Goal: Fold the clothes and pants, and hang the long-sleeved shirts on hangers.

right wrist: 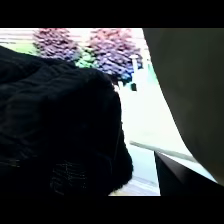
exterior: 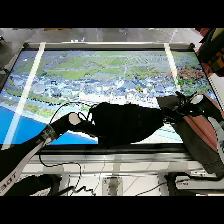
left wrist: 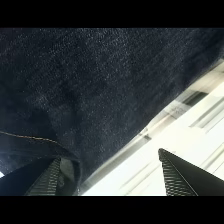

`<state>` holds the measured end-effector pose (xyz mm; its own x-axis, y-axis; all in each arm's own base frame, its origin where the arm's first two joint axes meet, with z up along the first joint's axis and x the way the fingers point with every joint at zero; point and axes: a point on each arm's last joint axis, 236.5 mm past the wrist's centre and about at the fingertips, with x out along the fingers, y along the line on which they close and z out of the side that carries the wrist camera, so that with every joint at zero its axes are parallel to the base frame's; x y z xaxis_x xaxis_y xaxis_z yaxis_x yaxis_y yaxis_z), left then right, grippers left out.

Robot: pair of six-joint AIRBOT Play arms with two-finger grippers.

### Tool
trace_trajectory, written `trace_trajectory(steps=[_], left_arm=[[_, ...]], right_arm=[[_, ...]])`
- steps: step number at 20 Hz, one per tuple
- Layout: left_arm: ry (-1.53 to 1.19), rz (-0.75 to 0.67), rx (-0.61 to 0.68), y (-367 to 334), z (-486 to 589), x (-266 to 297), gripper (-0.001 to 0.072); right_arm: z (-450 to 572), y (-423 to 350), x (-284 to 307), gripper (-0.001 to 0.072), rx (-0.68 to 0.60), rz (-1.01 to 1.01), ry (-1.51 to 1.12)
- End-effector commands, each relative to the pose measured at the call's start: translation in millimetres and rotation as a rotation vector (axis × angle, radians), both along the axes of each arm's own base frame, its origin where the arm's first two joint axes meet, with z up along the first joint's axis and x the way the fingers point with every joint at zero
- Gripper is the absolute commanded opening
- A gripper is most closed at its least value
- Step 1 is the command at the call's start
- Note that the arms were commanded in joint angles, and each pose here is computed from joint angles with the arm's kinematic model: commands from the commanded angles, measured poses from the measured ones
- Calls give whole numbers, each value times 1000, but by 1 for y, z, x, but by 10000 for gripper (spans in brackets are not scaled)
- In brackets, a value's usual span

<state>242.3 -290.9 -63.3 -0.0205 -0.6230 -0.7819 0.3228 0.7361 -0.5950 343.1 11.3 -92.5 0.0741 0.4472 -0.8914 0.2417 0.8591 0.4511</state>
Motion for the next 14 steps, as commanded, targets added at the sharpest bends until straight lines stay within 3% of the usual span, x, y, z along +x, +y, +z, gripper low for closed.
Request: trace_trajectory(steps=[1, 3, 5, 7, 8, 10, 11, 14], left_arm=[[-43, 16, 14, 2, -2, 10, 707], [-73, 40, 13, 2, -2, 19, 706], [-102, 65, 14, 3, -3, 29, 706], [-123, 77, 17, 3, -5, 35, 706], [-146, 71, 18, 4, -5, 39, 707], [-177, 58, 15, 7, 0, 47, 706], [-185, 68, 9, 10, 6, 53, 706], [-303, -2, 81, 40, 38, 81, 703]], right_arm=[[-4, 32, -3, 664, 255, 44, 44], [-10, 55, 5, 662, 328, 77, 12], [-13, 77, 20, 543, 333, 96, -48], [-14, 95, 35, 212, 285, 158, -126], [-10, 102, 44, 110, 264, 187, -163], [14, 107, 69, 40, 225, 237, -265], [35, 102, 87, 39, 187, 236, -340], [113, 42, 136, 38, -60, 118, -531]])
